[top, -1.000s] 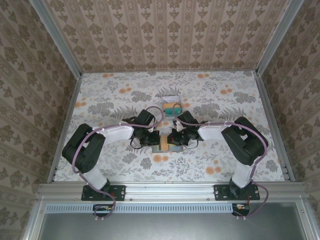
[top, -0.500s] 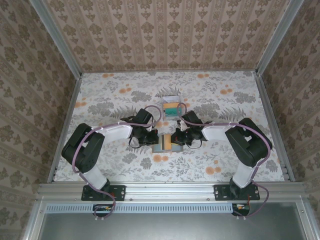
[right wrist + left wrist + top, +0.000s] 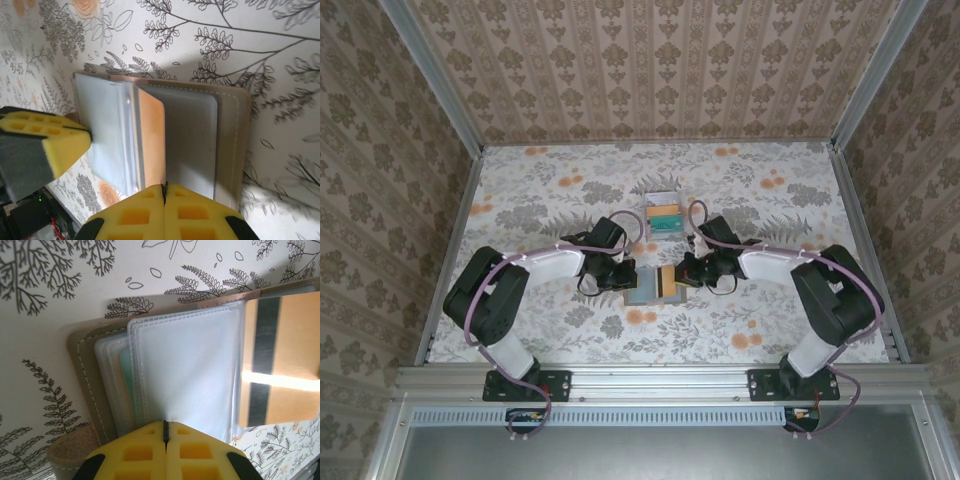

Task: Take the credit cards out of the card holder

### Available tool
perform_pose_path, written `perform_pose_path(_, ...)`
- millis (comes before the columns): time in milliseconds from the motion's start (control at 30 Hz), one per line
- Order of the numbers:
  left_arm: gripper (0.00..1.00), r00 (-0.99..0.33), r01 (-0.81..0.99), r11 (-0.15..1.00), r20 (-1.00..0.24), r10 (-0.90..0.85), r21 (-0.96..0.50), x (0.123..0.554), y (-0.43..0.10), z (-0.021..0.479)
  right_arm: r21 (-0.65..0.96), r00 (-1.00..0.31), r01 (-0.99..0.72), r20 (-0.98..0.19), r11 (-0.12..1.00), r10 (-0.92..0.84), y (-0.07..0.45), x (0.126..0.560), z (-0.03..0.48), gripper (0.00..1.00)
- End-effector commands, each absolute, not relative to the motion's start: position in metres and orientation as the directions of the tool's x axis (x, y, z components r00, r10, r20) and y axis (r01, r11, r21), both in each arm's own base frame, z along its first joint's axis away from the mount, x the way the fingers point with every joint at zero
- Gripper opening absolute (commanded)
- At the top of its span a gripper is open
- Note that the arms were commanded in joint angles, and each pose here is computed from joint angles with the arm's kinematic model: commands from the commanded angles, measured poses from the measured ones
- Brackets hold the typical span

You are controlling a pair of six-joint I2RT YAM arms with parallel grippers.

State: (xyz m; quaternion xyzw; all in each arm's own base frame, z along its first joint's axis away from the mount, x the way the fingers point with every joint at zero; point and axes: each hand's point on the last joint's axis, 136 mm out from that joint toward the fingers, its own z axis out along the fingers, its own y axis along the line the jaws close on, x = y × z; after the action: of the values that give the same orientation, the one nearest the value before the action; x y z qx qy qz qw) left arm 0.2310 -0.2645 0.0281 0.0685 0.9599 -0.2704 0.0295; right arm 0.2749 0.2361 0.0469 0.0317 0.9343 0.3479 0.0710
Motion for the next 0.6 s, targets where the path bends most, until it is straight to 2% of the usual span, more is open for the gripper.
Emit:
perform_pose_path(0,0.00,-0.991,0.135,0.886,-0.067,0.117,-0.443,0.228,-0.247,0.020,0.603,-0.989,-0.058,-0.146,0.796,0.038,0.223,0.264,0.066,0.00)
perform_pose_path(300,0.00,-0.984,0.171,0.865,-0.125,0.127,-0.471,0.242,-0.258,0.045,0.420,-0.934,-0.288,-0.323,0.861,-0.155,0.203,0.277,0.131,0.00)
perform_pose_path(400,0.10,-0.978,0.194,0.858,-0.166,0.128,-0.476,0.247,-0.259,0.062,0.314,-0.890,-0.377,-0.383,0.871,-0.248,0.196,0.291,0.145,0.00)
perform_pose_path(500,0.28,-0.972,0.206,0.853,-0.201,0.122,-0.479,0.250,-0.257,0.078,0.216,-0.821,-0.480,-0.452,0.850,-0.349,0.196,0.309,0.159,0.00)
perform_pose_path(567,0.44,-0.967,0.211,0.852,-0.229,0.111,-0.479,0.252,-0.254,0.090,0.119,-0.758,-0.542,-0.495,0.832,-0.424,0.195,0.324,0.164,0.00)
